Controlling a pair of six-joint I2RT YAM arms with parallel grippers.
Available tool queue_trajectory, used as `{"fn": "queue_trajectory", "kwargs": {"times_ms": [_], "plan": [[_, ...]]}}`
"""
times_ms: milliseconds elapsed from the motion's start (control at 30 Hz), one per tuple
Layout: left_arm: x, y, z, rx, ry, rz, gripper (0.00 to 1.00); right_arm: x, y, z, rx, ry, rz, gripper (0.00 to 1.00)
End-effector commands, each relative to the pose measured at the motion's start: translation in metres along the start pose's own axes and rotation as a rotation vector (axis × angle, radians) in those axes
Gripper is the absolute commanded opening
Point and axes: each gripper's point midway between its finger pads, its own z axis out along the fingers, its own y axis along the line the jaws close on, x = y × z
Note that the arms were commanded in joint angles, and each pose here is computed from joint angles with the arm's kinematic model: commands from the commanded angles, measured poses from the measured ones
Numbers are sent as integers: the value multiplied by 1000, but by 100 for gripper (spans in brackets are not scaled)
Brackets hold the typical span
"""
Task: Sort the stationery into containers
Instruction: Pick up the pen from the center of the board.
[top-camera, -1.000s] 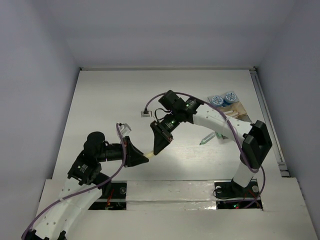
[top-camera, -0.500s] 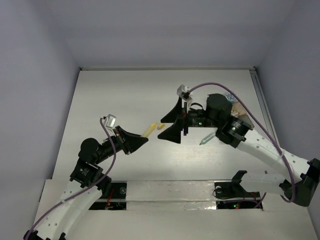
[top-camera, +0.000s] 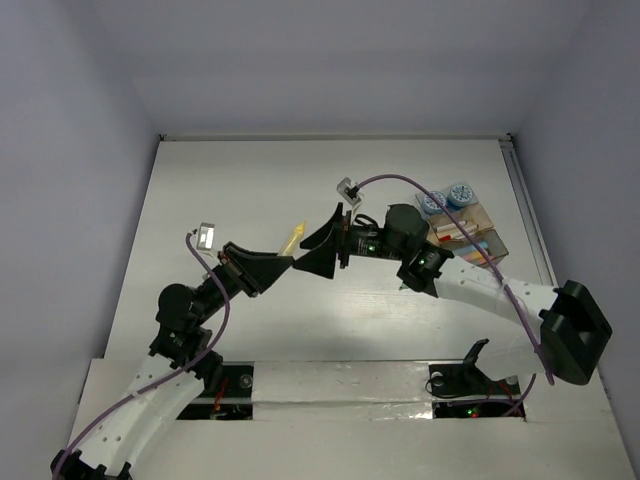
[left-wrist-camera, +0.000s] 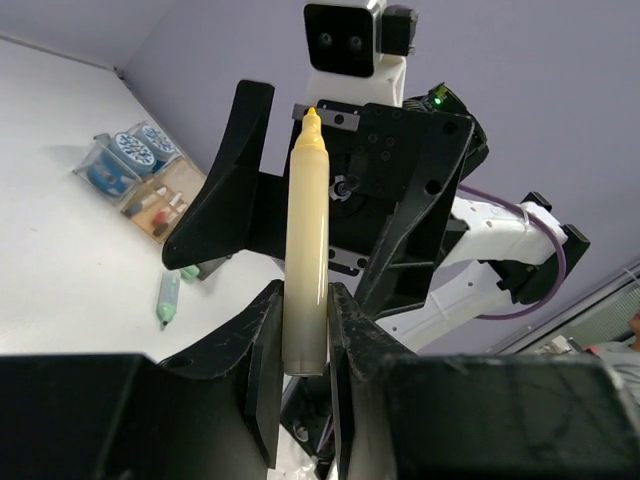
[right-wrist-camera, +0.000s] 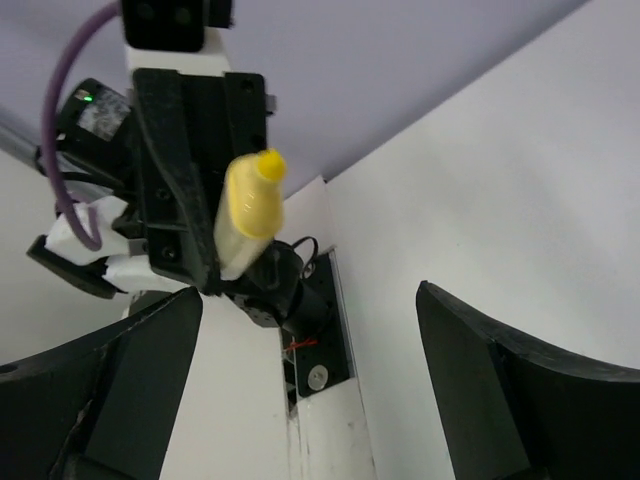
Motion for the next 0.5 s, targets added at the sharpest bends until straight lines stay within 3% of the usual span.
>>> {"fn": "queue_trajectory", "kwargs": {"times_ms": [0,200,267,300,467], "plan": [[-5,-15,1,83,-25,4,0,-50,37,7,-133,-184,-99,92],[-5,-14,-1,80,-36,6,0,-58,42,14,-173,-233,-115,87],[-4,-13,-1,80,-31,5,0,-59,42,14,-176,-247,-112,80],[-4,-13,-1,80,-31,7,0,-59,42,14,-179,-252,-111,69],[0,-13,1,88,-9,4,0,-59,44,20,-199,-251,-102,39]]}}
